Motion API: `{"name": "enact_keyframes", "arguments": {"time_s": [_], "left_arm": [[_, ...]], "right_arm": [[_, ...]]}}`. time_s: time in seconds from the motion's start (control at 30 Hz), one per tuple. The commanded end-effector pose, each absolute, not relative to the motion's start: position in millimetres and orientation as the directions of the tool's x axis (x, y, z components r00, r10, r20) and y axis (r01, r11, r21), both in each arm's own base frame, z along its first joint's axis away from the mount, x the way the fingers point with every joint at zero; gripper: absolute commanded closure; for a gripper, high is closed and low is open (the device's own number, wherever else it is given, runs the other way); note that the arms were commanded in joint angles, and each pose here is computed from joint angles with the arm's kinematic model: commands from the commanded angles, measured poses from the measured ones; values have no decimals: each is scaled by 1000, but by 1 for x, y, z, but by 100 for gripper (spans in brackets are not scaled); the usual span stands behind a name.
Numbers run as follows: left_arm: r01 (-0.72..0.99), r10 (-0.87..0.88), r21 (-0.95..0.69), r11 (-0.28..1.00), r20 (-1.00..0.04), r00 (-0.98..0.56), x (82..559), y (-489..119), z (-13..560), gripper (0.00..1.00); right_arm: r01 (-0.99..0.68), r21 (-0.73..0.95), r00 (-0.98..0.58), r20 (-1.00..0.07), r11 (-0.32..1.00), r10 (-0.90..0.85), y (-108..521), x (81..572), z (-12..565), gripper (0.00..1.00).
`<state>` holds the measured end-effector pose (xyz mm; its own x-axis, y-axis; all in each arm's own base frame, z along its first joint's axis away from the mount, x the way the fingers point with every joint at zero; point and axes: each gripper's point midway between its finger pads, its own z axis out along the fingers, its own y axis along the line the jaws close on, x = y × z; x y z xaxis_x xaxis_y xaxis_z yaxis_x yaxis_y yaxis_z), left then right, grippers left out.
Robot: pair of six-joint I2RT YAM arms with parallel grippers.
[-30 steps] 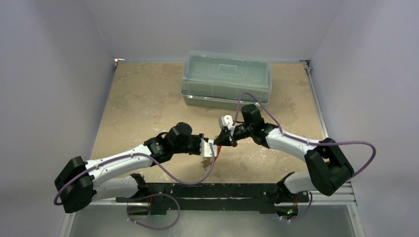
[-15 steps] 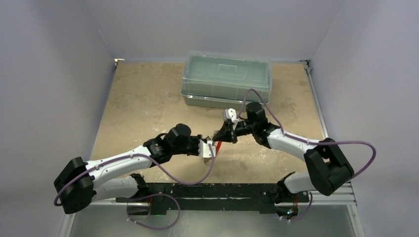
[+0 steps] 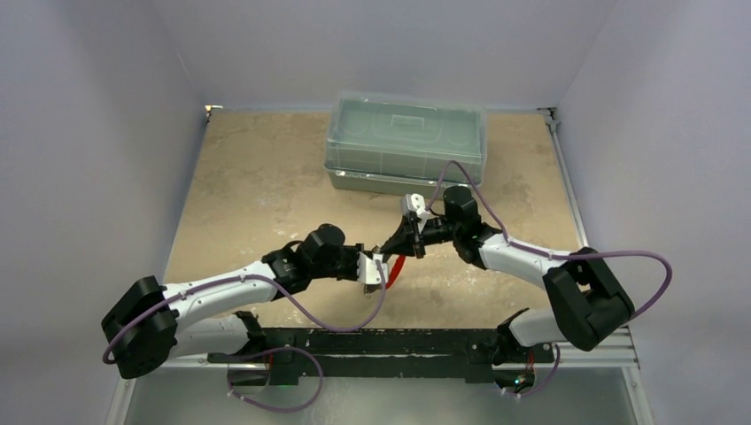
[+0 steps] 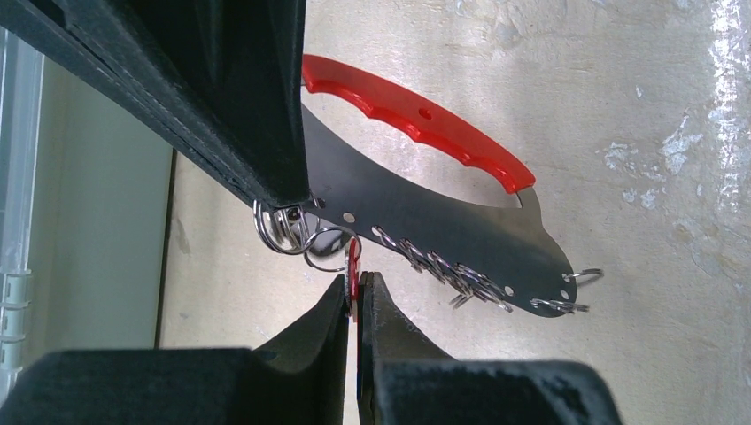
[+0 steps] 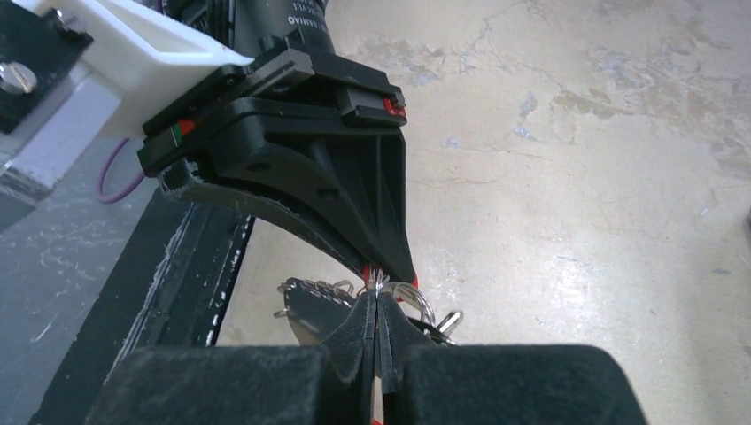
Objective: Remove the keys from the keyring
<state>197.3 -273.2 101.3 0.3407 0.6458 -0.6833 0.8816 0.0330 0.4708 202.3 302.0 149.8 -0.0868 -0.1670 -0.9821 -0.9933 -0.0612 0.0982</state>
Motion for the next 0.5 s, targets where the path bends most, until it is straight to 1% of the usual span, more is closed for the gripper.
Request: {"name": "enact_keyframes", "arguments": {"time_s": [0.0, 0.3, 0.47], "left_arm": [[899, 653, 438, 4, -682, 329, 190, -271, 84, 100], [891, 630, 455, 4, -693, 351, 192, -277, 83, 100], [884, 639, 464, 59, -698, 324, 202, -277, 93, 100]], "right_arm": [[-997, 51, -43, -993, -66, -108, 305, 207, 165, 100], [-997, 45, -39, -996, -70, -84, 306, 206, 166, 100], [-998, 19, -11, -992, -58, -129, 302, 207, 150, 100]]}}
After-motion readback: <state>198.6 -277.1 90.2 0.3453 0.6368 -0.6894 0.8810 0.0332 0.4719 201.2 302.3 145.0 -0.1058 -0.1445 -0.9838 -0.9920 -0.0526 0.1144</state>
